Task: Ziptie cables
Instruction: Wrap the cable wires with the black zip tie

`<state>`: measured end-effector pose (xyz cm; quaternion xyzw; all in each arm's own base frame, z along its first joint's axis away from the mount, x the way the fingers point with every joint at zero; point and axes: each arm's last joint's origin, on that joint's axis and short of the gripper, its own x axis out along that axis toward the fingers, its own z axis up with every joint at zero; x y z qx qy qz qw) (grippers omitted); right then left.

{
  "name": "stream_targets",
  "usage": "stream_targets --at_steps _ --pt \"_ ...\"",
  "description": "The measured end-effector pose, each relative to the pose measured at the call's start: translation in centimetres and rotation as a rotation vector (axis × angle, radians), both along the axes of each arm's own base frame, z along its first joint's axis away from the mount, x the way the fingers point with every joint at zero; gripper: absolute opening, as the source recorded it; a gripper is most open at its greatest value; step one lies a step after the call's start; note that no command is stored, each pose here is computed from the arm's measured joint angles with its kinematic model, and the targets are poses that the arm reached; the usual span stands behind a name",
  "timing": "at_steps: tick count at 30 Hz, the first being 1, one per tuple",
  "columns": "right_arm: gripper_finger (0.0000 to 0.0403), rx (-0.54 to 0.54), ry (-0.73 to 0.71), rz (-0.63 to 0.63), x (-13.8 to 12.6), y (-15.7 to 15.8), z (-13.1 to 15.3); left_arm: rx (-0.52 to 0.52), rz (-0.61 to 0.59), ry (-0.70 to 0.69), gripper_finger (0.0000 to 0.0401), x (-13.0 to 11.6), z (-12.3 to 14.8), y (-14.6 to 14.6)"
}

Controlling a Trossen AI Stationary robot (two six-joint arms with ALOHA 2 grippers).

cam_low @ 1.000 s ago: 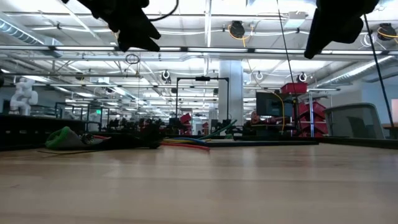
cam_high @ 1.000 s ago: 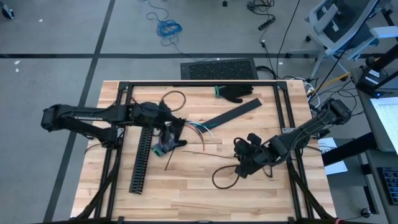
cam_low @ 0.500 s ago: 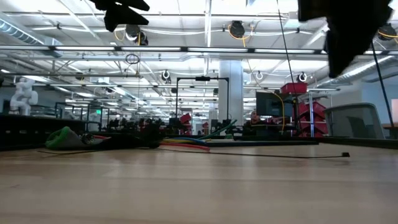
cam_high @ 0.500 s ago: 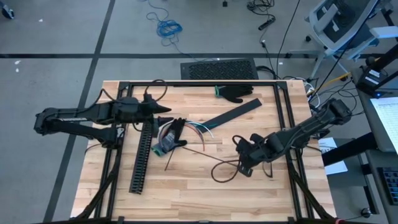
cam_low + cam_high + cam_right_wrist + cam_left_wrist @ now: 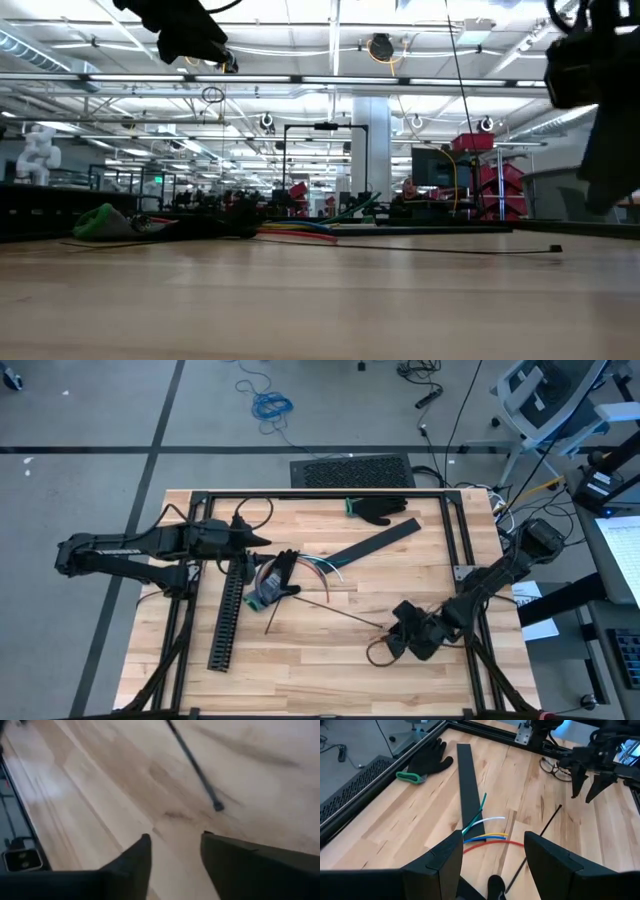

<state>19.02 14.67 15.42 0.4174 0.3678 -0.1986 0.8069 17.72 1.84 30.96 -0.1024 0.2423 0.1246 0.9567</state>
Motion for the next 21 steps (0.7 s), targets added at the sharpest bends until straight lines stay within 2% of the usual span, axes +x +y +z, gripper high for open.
stream_targets --at_steps 2,5,9,14,21 --pt "0.0198 -0.116 -0.012 0.022 -0.3 0.0 -0.2 0.000 0.000 0.000 0.0205 0.0 0.0 0.0" --pt "0.0222 -0.251 0.058 0.023 -0.7 -0.7 -1.2 -0.002 0.002 0.000 0.0205 0.0 0.0 0.0" --pt "0.0232 -0.336 0.108 0.064 -0.3 -0.9 -2.4 0.000 0.012 -0.001 0.0205 0.0 0.0 0.0" --pt "0.0230 -0.402 0.096 0.164 0.3 -0.2 -3.2 0.004 0.021 -0.001 0.0205 0.0 0.0 0.1" --pt "0.0227 -0.502 0.129 0.166 0.5 -0.2 -4.9 0.017 0.048 0.000 0.0205 0.0 0.0 0.1"
